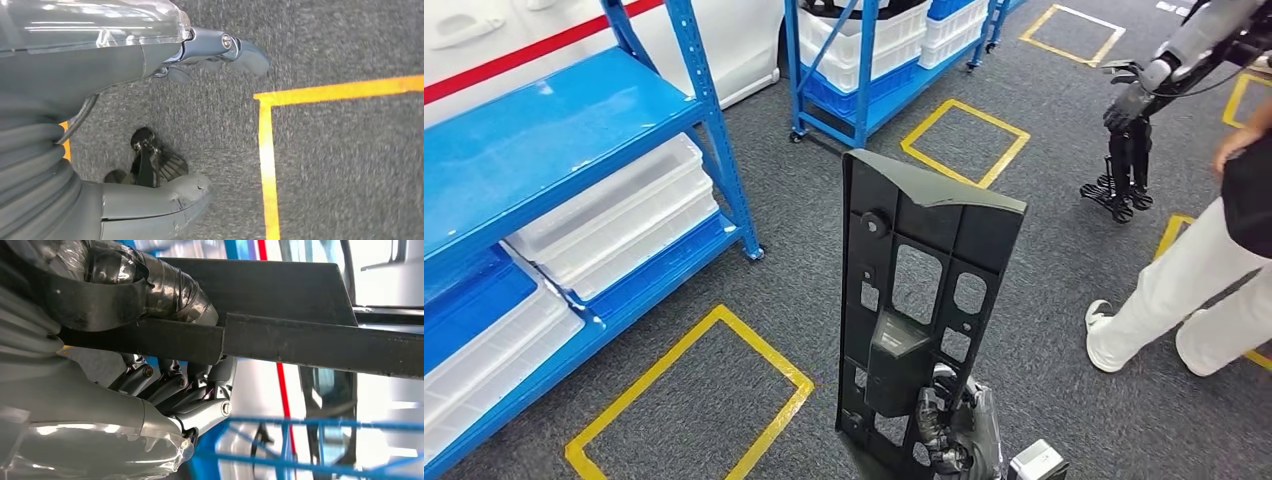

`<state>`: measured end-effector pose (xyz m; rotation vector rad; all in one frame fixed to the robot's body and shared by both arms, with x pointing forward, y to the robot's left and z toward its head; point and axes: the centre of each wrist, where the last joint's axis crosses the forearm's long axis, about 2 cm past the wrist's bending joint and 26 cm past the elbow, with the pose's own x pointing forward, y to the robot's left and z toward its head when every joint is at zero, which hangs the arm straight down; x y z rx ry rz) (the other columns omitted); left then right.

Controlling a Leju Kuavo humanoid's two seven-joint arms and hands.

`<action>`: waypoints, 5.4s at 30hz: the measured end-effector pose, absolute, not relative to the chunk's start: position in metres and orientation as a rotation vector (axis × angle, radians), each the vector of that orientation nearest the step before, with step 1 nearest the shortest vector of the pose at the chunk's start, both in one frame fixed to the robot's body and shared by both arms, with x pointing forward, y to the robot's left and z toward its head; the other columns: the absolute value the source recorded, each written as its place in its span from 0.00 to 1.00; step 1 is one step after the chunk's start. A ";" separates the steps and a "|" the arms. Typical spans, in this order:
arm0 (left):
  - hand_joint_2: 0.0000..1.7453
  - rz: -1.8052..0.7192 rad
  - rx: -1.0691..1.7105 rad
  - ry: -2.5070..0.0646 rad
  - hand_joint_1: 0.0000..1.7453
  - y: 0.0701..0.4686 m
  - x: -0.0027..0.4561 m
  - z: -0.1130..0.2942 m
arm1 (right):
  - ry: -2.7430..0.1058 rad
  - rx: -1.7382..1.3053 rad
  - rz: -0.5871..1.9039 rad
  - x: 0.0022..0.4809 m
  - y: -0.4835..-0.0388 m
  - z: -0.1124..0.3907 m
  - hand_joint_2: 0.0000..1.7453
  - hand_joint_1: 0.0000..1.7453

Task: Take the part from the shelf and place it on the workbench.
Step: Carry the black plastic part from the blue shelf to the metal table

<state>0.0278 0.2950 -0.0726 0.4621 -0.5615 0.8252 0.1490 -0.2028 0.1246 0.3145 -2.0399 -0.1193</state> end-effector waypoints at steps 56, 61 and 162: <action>1.00 0.523 0.584 -0.832 0.00 0.292 0.070 -0.077 | -2.085 0.282 -0.001 0.160 -0.208 0.140 1.00 1.00; 1.00 0.592 0.594 -0.863 0.00 0.276 0.098 -0.075 | -2.083 0.315 -0.075 0.168 -0.205 0.145 1.00 1.00; 1.00 0.820 0.384 -0.792 0.00 0.251 0.073 -0.065 | -2.086 0.151 -0.047 0.163 -0.199 0.140 1.00 1.00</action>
